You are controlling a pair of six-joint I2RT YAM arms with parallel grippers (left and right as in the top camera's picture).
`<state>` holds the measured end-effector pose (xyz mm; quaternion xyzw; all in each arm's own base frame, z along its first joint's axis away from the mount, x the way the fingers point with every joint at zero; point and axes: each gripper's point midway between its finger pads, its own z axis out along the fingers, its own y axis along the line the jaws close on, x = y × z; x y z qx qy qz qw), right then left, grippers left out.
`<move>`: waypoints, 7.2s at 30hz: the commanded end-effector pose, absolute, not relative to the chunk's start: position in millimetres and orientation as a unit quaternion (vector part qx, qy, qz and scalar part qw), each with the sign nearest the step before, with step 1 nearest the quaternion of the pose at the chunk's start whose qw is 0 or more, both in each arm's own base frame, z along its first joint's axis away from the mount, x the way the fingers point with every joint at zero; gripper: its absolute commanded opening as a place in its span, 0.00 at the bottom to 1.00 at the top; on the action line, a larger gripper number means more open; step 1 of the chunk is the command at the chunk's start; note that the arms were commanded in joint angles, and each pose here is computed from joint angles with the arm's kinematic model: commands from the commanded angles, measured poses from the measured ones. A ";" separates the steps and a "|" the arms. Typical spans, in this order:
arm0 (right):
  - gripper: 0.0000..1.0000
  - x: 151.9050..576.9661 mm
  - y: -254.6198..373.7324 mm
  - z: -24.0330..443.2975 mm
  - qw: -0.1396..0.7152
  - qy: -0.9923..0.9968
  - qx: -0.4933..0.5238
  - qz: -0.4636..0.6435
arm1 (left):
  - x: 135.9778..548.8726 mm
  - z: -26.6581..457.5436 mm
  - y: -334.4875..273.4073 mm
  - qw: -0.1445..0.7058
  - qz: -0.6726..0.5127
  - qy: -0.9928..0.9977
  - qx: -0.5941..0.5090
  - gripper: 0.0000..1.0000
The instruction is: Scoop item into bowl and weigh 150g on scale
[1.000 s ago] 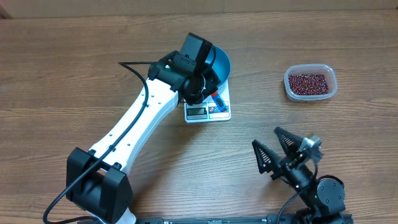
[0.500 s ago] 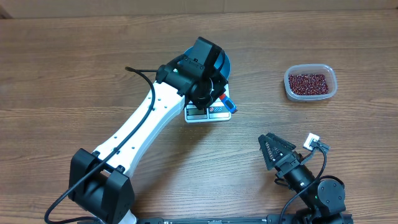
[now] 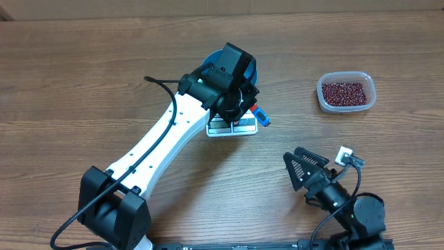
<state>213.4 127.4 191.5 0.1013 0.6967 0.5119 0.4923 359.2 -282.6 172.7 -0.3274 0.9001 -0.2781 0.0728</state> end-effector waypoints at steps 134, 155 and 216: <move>0.03 341.7 -32.9 247.8 0.415 0.886 0.193 0.069 | 302.3 165.1 -228.0 0.229 -0.050 0.971 0.051 0.04; 0.04 371.6 -44.2 217.6 0.394 0.894 0.204 0.064 | 340.6 66.5 -252.4 0.211 0.015 0.966 0.152 0.04; 0.04 373.8 -44.6 220.0 0.400 0.892 0.202 0.063 | 374.2 14.5 -258.3 0.227 0.037 0.956 0.182 0.04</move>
